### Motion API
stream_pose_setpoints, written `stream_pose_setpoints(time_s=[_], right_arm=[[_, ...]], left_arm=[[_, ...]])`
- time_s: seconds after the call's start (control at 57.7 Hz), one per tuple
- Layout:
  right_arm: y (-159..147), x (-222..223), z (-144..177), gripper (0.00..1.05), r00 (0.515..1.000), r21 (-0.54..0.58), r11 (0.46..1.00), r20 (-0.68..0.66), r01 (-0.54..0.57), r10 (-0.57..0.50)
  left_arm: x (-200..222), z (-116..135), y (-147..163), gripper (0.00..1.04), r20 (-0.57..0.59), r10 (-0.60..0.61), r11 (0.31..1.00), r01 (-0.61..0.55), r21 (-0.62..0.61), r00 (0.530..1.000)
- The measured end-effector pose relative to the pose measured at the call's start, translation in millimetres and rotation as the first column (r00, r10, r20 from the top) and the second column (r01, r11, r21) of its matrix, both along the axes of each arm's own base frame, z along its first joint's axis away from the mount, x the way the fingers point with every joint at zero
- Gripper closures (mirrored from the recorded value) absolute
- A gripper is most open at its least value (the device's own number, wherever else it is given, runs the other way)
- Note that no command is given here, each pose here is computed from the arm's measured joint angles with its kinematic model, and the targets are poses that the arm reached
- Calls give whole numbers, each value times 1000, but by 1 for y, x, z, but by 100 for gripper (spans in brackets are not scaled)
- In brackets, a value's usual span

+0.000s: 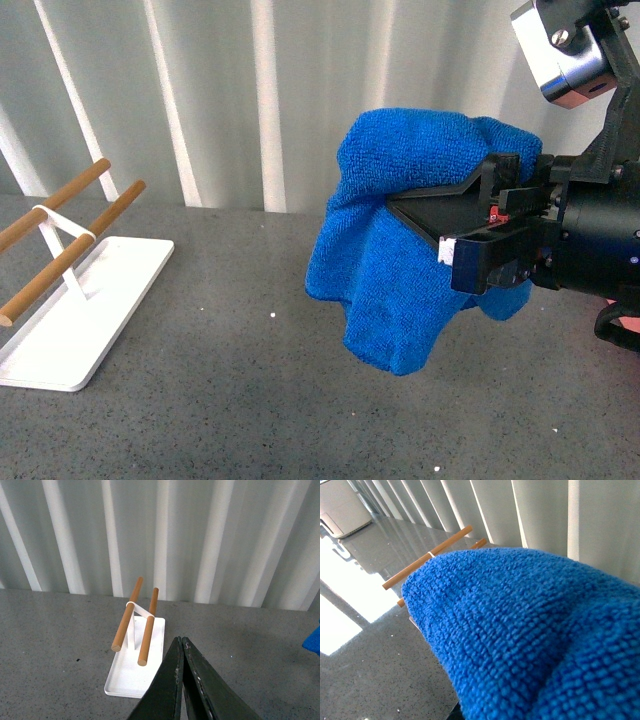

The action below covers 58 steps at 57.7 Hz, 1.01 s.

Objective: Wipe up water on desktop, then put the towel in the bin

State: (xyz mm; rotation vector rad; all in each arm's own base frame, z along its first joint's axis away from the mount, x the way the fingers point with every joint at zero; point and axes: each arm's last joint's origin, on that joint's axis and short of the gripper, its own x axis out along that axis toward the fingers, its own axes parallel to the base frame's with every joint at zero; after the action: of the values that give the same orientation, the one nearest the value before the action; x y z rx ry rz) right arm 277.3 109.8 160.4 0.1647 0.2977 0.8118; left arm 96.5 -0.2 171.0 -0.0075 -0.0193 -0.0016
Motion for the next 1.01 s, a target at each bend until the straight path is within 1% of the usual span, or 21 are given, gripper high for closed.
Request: stream_pose_setpoints(time_s=[0.069,0.156,0.208,0.329,0.416,0.451,0.503,0.555,0.624,0.659,0.728,0.832,1.005], right_arm=[[0,0,0,100,1000,0,1000,-1,0,0],[0,0,-2,100,1000,-4,1000,-16,9,-9],[-1,0,-6,100,999,-22,1000,-50,19,-20],[-4,4,-31,100,984,-121,992,-170,41,-61],[-9,6,-55,100,956,-197,980,-280,28,-84],[-12,7,-66,100,937,-231,973,-334,25,-103],[-15,10,-76,100,917,-265,964,-378,22,-125],[-19,16,-90,100,884,-321,947,-438,18,-165],[-23,24,-99,100,857,-363,931,-472,21,-204],[-25,29,-103,100,848,-386,922,-482,22,-221],[-28,37,-109,100,830,-419,908,-499,23,-251],[-32,51,-116,100,811,-463,886,-508,28,-291],[-30,76,-122,100,806,-512,859,-497,28,-323]], left_arm=[[0,0,0,100,0,0,1000,0,0,1000],[0,0,0,86,0,0,1000,0,0,1000],[0,0,0,77,0,0,1000,0,0,1000],[0,0,0,58,0,0,1000,0,0,1000],[0,0,0,44,0,0,1000,0,0,1000],[0,0,0,38,0,0,1000,0,0,1000],[0,0,0,29,0,0,1000,0,0,1000],[0,0,0,19,0,0,1000,0,0,1000],[0,0,0,7,0,0,1000,0,0,1000],[0,0,0,5,0,0,1000,0,2,1000],[0,0,0,7,0,0,1000,0,1,1000],[0,0,0,7,0,0,1000,0,2,1000],[0,0,0,7,0,0,1000,0,2,1000]])
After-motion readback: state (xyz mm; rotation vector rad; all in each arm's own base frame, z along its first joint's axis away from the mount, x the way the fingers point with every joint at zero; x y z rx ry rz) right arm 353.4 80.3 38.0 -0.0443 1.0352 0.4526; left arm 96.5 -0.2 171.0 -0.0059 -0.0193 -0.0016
